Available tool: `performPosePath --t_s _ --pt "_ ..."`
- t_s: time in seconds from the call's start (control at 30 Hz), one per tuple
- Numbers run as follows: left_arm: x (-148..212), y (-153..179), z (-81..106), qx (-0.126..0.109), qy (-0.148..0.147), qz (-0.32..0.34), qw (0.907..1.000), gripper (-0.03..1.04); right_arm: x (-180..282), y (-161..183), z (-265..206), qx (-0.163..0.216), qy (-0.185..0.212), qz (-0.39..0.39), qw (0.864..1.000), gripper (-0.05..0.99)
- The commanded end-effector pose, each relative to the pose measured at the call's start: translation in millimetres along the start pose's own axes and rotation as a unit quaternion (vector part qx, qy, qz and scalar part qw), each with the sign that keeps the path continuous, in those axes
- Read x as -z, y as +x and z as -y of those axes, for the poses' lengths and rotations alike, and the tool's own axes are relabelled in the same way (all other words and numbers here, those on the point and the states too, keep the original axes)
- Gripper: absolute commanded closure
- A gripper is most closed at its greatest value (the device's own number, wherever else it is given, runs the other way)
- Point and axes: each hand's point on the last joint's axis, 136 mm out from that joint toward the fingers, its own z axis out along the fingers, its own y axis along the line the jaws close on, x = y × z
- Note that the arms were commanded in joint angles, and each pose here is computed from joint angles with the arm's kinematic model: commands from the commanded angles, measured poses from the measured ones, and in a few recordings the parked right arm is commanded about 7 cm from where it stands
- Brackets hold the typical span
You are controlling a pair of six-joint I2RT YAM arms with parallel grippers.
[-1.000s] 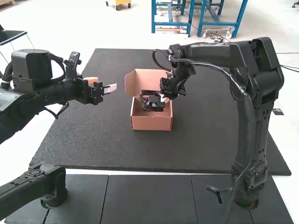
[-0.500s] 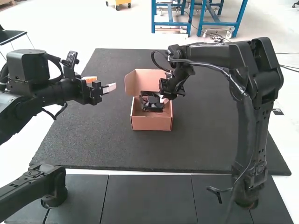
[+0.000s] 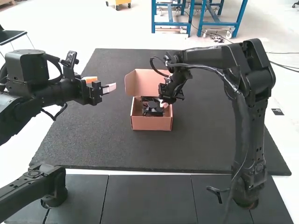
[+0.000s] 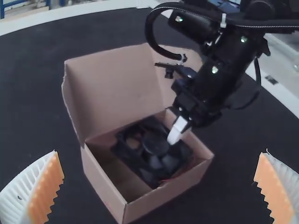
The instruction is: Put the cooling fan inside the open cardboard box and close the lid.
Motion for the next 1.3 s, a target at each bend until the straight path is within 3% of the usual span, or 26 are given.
performPosePath --t_s 0.0,0.17,0.3,0.63,0.73,0.83,0.9,1.13,1.27 --pt "2 -1 5.0 0.004 0.01 0.005 0.9999 0.04 7 -4 -4 -0.001 -0.005 0.012 1.0 0.96" --pt "2 -1 5.0 0.005 0.01 0.006 0.9999 0.05 6 -7 -8 0.004 -0.008 0.018 1.0 0.95" --pt "2 -2 5.1 0.004 0.01 0.008 0.9999 0.04 5 -8 -8 0.006 -0.009 0.019 1.0 0.82" --pt "2 -1 5.0 0.007 0.01 0.006 0.9999 0.04 7 -10 -10 0.029 -0.008 0.023 0.999 0.68" --pt "1 0 4.1 0.014 0.009 0.006 0.9998 0.04 18 -17 -15 0.047 -0.011 0.031 0.998 0.6" --pt "-2 4 2.1 0.018 0.008 0.005 0.9998 0.04 31 -23 -21 0.061 -0.013 0.037 0.997 0.42" --pt "-5 6 -2.3 0.019 -0.002 0.002 0.9998 0.05 45 -26 -25 0.081 -0.013 0.041 0.996 0.28" --pt "-18 10 -12.4 0.024 -0.022 -0.019 0.9993 0.05 93 -19 -34 0.166 -0.007 0.055 0.985 0.2" --pt "-31 14 -25.0 0.029 -0.046 -0.042 0.9976 0.05 113 -18 -26 0.218 0.028 0.09 0.972 0.2"
